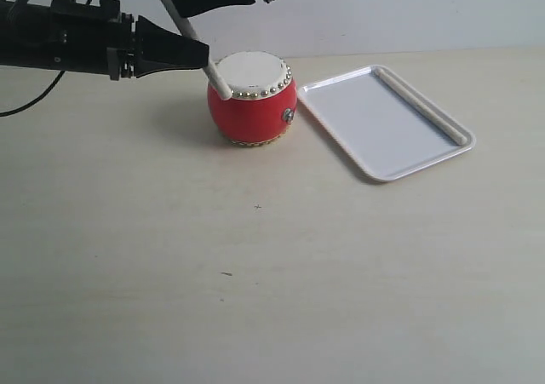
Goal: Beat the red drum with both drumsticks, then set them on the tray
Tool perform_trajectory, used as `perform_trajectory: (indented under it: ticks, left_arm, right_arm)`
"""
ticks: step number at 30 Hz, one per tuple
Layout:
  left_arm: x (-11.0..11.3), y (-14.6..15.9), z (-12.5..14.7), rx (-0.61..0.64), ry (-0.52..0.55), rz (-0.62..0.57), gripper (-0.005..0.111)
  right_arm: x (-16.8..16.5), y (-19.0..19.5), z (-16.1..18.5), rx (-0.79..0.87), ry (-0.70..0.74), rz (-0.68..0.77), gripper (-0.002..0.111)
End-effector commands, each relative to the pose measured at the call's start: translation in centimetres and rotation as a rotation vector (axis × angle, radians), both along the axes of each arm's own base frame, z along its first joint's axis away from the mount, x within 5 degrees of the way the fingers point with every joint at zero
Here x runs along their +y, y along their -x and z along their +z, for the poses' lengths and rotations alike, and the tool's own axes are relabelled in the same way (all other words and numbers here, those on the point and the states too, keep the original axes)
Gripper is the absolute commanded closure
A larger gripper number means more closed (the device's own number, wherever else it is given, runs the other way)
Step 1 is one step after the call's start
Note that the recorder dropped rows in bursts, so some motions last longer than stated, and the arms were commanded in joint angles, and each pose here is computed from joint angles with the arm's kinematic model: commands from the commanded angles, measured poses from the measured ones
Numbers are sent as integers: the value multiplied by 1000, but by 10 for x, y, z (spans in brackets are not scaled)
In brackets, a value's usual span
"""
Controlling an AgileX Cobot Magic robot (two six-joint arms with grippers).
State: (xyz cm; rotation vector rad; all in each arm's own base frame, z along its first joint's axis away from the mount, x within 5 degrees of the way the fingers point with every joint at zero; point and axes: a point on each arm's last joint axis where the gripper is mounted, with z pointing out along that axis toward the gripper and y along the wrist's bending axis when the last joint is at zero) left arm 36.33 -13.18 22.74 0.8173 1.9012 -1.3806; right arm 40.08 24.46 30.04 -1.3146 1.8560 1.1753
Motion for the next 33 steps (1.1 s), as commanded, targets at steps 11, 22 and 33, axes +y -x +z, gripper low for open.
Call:
perform_trajectory:
  ticks: [11,22,33]
  left_arm:
    - [-14,3,4,-52,25,-34,107]
    - [-14,3,4,-54,25,-35,107]
    - [-14,2,5,-25,34,-24,106]
  right_arm:
    - [4,-6,-18,60,-13,-10,60]
    - [5,-6,-14,87,-58,-19,92]
    - [5,-6,-14,110,-57,-30,108]
